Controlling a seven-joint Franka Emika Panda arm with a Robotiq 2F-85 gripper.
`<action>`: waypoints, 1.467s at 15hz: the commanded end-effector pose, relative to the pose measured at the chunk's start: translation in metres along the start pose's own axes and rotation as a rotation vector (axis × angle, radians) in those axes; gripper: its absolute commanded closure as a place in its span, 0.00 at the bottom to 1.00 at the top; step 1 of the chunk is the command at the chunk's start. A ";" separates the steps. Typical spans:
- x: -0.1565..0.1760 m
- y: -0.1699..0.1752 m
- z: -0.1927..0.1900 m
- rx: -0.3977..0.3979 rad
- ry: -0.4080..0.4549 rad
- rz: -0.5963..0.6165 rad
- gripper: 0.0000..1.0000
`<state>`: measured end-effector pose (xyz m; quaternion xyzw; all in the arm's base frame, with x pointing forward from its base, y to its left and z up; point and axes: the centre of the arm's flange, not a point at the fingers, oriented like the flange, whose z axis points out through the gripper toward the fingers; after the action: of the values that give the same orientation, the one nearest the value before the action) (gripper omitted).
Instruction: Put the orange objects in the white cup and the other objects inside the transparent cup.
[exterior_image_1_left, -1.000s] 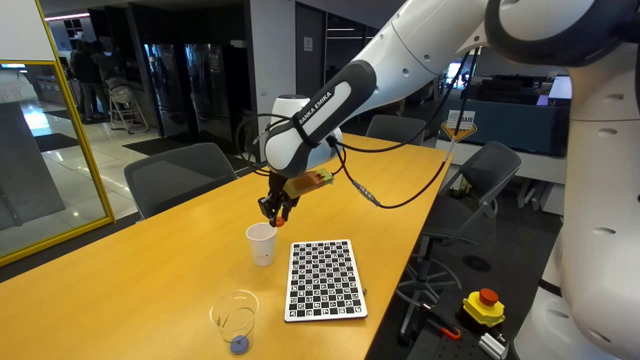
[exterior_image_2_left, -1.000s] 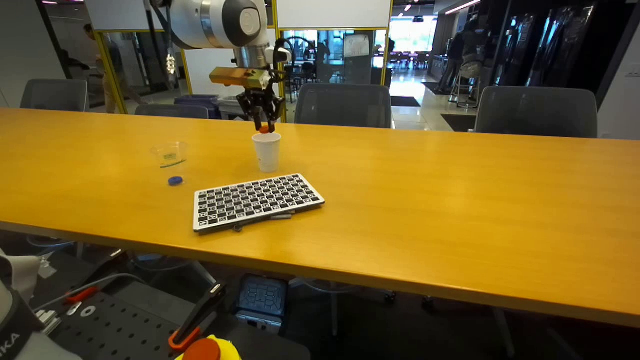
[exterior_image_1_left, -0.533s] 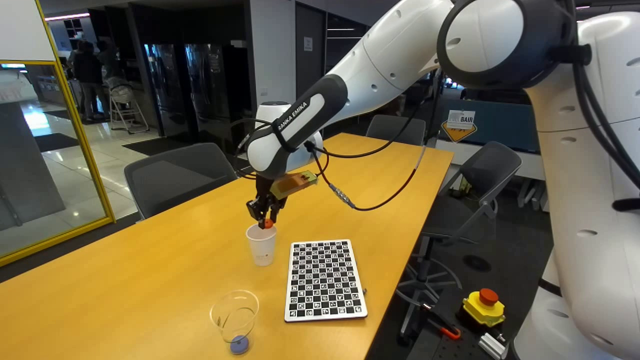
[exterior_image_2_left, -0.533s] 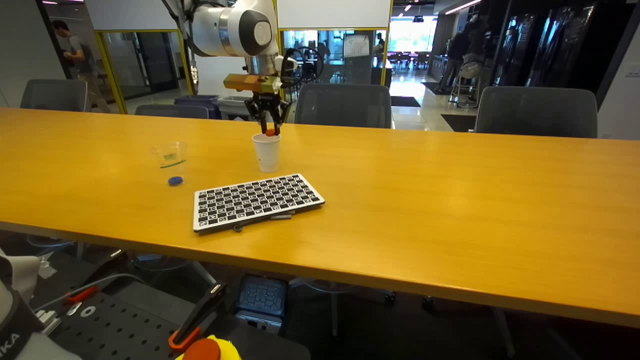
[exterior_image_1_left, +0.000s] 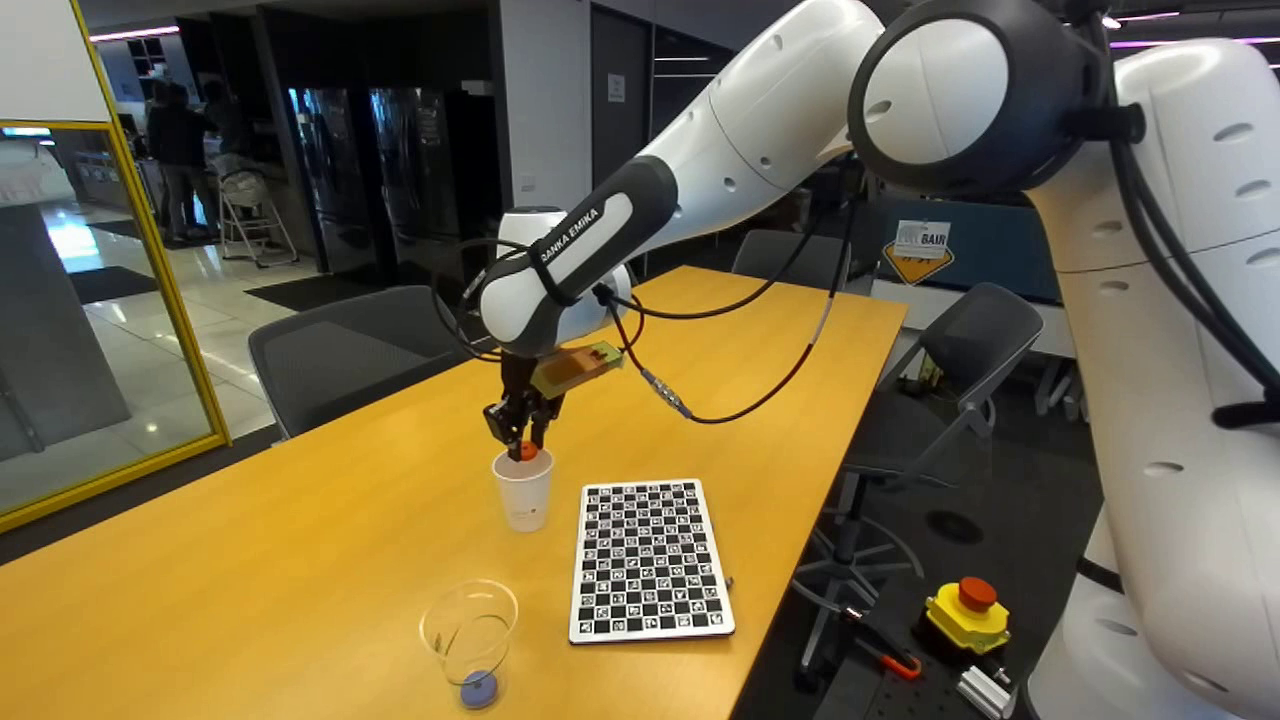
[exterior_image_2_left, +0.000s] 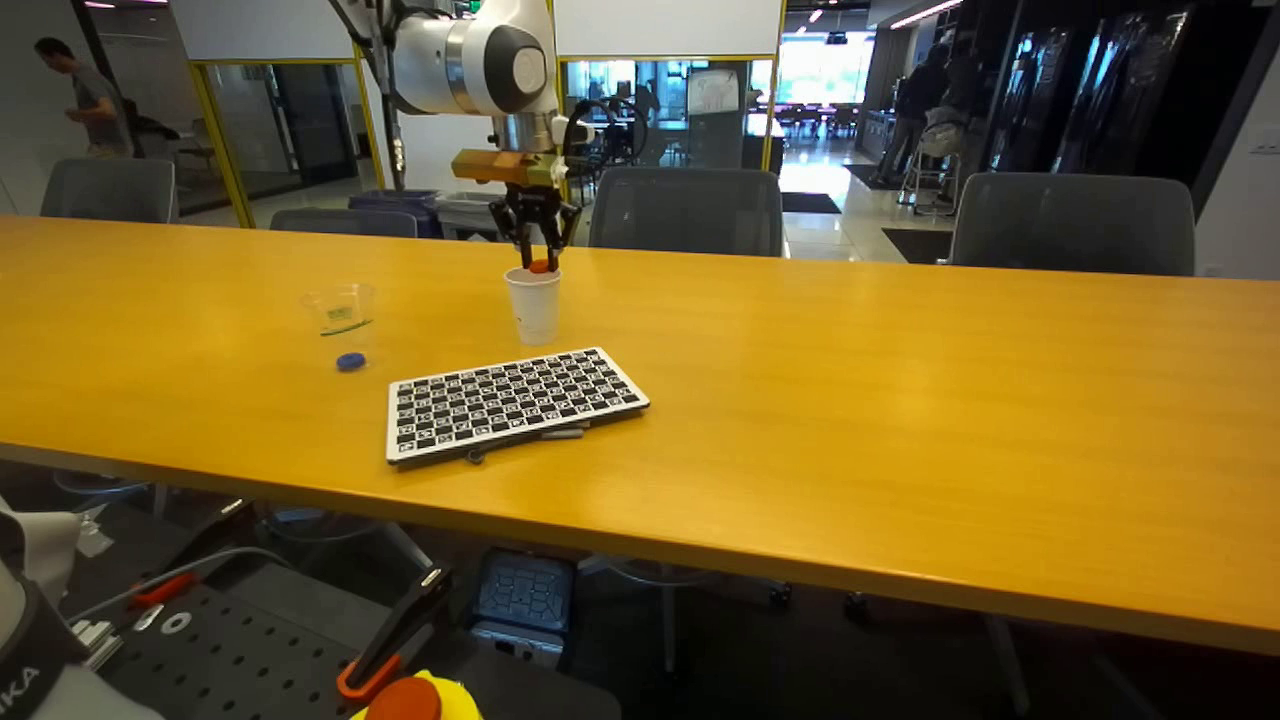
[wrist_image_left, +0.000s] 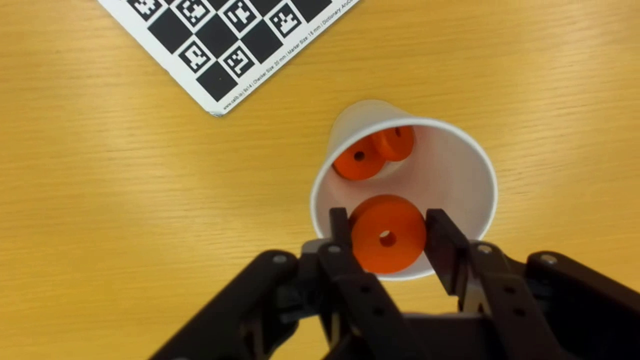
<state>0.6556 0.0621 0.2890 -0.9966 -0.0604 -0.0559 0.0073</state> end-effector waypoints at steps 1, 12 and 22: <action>0.012 0.001 -0.005 0.026 -0.019 -0.017 0.75; -0.035 -0.001 -0.047 -0.012 -0.020 -0.012 0.00; -0.194 -0.006 -0.119 -0.002 -0.097 -0.117 0.00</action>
<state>0.5198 0.0536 0.3617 -0.9949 -0.1007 -0.0094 -0.0044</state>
